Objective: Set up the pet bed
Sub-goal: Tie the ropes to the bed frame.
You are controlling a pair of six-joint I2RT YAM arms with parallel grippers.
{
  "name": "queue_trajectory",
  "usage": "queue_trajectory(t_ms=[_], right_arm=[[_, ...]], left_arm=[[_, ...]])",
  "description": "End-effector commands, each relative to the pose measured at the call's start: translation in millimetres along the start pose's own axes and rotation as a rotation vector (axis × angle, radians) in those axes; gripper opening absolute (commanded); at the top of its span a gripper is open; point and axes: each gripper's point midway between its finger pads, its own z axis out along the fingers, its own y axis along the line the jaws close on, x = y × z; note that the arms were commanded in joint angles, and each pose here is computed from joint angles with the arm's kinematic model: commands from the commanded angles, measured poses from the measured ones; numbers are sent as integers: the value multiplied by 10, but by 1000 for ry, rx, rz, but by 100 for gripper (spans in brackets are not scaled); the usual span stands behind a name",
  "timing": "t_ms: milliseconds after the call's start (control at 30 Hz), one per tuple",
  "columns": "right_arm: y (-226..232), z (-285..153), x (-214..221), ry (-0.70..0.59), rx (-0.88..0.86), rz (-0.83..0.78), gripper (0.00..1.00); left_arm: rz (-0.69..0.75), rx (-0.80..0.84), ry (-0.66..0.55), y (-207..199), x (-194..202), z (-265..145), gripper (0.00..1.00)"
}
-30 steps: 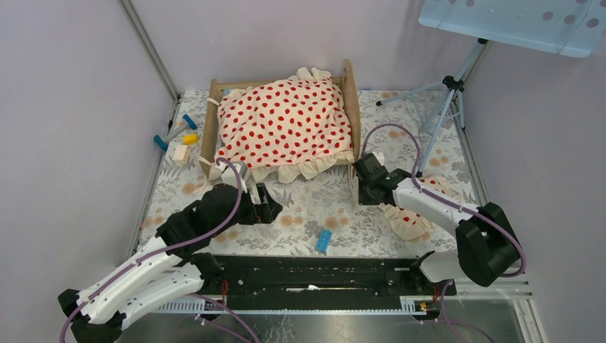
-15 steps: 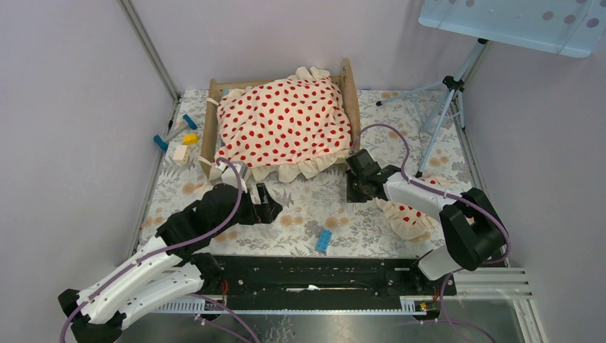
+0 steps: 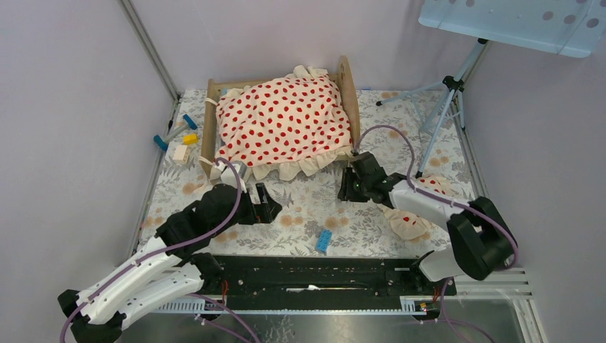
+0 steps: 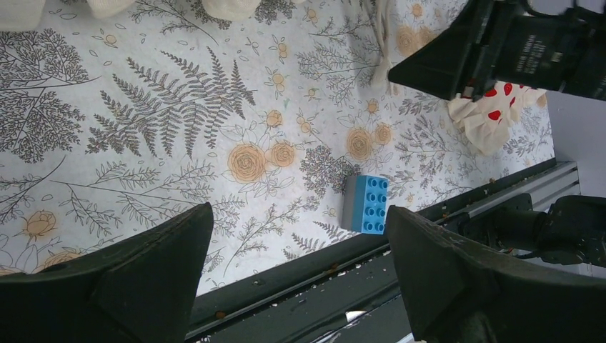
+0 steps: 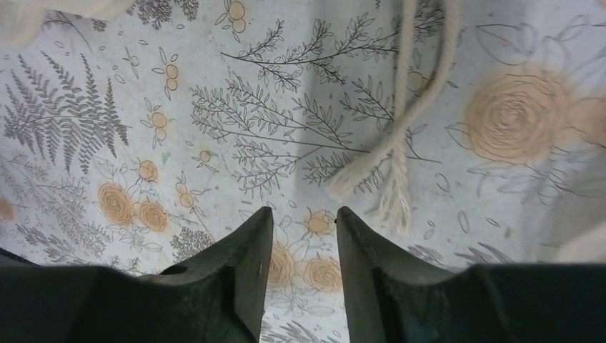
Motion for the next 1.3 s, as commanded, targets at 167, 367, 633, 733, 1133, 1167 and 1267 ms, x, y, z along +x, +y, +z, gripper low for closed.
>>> queue_trajectory(t_ms=[167, 367, 633, 733, 1133, 1167, 1267], right_arm=[[-340, -471, -164, -197, 123, 3, 56], [-563, -697, -61, -189, 227, 35, 53], [-561, -1517, -322, -355, 224, 92, 58], [-544, -1854, -391, -418, 202, 100, 59], [-202, -2669, -349, -505, -53, -10, 66], [-200, -2672, -325, -499, -58, -18, 66], [-244, -2704, -297, -508, -49, -28, 66]], left_arm=[[36, 14, -75, -57, -204, -32, 99], [133, 121, -49, -447, -245, 210, 91], [525, 137, 7, -1118, 207, 823, 92], [666, 190, -43, -1242, 214, 1037, 93], [1332, 666, -92, -1681, 410, 1393, 88], [1388, 700, -79, -1655, 475, 1402, 88], [1521, 741, -64, -1579, 519, 1480, 87]])
